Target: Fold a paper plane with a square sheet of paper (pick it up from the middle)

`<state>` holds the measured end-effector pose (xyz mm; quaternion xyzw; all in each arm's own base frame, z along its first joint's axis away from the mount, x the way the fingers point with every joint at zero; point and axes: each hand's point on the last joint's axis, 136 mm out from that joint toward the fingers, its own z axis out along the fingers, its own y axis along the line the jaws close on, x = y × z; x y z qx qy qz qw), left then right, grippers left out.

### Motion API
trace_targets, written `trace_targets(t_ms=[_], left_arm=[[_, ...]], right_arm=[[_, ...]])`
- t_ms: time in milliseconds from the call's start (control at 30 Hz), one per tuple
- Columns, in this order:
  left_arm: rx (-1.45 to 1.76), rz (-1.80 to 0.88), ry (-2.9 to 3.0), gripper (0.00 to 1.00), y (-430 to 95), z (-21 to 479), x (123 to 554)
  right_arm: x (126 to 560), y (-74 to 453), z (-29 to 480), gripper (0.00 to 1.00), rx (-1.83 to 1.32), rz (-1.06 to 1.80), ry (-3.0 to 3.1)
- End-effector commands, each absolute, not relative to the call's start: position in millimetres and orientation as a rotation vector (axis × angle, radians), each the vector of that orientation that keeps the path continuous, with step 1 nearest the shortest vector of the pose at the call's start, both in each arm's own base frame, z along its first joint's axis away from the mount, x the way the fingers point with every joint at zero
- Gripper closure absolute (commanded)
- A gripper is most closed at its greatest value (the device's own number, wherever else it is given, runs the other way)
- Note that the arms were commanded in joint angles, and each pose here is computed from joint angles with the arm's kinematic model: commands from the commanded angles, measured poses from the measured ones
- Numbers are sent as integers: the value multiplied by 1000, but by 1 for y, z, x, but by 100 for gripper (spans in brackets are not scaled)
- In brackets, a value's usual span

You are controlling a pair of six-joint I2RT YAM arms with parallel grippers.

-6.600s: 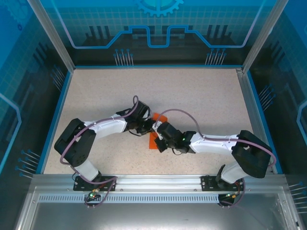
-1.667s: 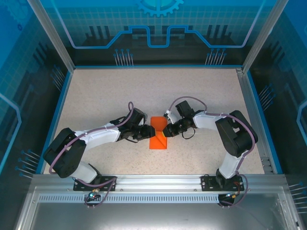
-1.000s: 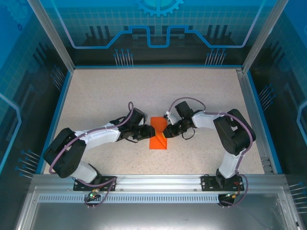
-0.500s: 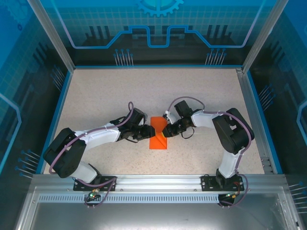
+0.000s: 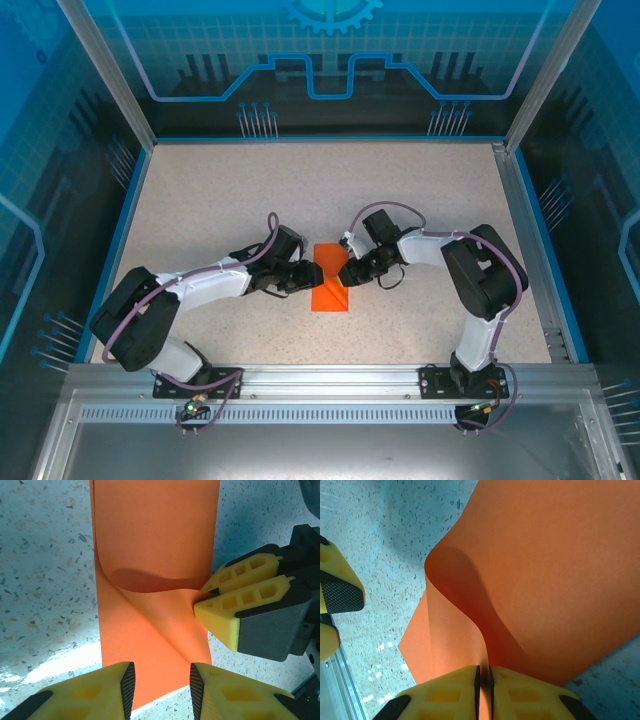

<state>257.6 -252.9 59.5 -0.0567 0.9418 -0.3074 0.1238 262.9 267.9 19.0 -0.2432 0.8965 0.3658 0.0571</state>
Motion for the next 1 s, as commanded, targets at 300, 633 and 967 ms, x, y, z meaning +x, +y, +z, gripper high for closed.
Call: trace_targets(t_ms=[300,633,967], left_arm=[[-156,-950,2721,67,-267,70,265],[-214,-1038,2697,75,-280,68,273],[-300,-1104,2687,84,-291,58,281]], right_arm=[[262,268,12,85,-764,1080,2754],[262,268,8,85,-765,1065,2770],[261,269,8,84,-770,1064,2774]])
